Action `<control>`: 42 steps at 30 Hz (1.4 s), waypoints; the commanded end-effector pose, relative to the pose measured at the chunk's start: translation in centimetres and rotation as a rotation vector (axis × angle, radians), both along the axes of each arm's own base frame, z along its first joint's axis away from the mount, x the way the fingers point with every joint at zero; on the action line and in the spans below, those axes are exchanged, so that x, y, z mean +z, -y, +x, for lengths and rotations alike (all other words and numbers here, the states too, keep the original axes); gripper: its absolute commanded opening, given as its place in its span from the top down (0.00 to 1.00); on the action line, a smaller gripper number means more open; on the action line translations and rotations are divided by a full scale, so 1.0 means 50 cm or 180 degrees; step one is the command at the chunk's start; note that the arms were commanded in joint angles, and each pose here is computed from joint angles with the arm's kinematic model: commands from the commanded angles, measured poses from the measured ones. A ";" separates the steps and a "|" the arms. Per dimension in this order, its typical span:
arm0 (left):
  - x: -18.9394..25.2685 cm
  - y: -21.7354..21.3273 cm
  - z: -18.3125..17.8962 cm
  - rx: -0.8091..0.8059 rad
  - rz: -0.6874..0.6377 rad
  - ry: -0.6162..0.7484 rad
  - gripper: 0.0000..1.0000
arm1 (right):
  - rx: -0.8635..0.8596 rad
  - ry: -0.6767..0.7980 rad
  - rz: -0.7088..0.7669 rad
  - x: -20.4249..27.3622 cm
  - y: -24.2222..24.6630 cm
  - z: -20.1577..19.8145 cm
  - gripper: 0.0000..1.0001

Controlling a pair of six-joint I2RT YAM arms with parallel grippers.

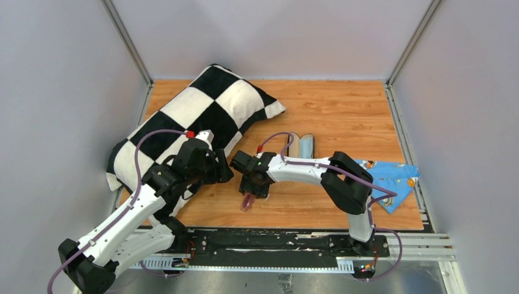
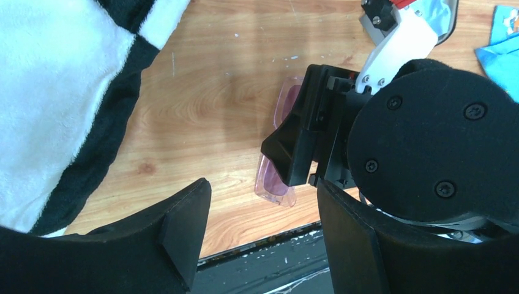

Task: Organize the sunglasses
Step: Pick up the sunglasses from the center of the board.

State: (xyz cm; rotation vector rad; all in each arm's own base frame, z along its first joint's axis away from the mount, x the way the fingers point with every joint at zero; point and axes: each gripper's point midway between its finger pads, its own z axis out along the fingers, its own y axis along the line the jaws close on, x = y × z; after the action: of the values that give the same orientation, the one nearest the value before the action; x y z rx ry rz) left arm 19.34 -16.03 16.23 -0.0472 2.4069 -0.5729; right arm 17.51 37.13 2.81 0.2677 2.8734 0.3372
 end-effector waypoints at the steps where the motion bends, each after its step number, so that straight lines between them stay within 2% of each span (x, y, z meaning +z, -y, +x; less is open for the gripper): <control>1: -0.019 -0.011 -0.010 -0.0030 0.0075 -0.0049 0.30 | -0.0108 -0.0089 -0.0376 -0.024 0.029 -0.016 0.45; 15: -0.035 -0.020 -0.015 -0.0026 0.0142 -0.0056 0.30 | -0.0132 0.0091 -0.0817 -0.021 0.051 0.012 0.50; 21: -0.038 -0.024 -0.014 -0.0002 0.0172 -0.0055 0.29 | -0.0100 0.0158 -0.0820 -0.013 0.047 0.023 0.59; 28: -0.041 -0.026 -0.009 0.0002 0.0221 -0.0059 0.29 | 0.0166 0.0428 -0.0768 0.035 0.047 0.046 0.61; 36: -0.045 -0.028 0.009 0.0038 0.0349 -0.0090 0.29 | 0.0664 0.0949 -0.0428 0.109 0.061 0.061 0.62; 42: -0.045 -0.035 0.046 0.0105 0.0414 -0.0131 0.29 | 0.0992 0.1196 -0.0299 0.168 0.114 0.059 0.62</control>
State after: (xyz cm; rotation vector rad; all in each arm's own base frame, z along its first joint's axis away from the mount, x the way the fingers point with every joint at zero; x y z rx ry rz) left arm 20.01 -14.36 12.91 -0.0451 2.5031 -0.4194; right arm 19.63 33.02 9.38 -0.1140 2.6292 0.2614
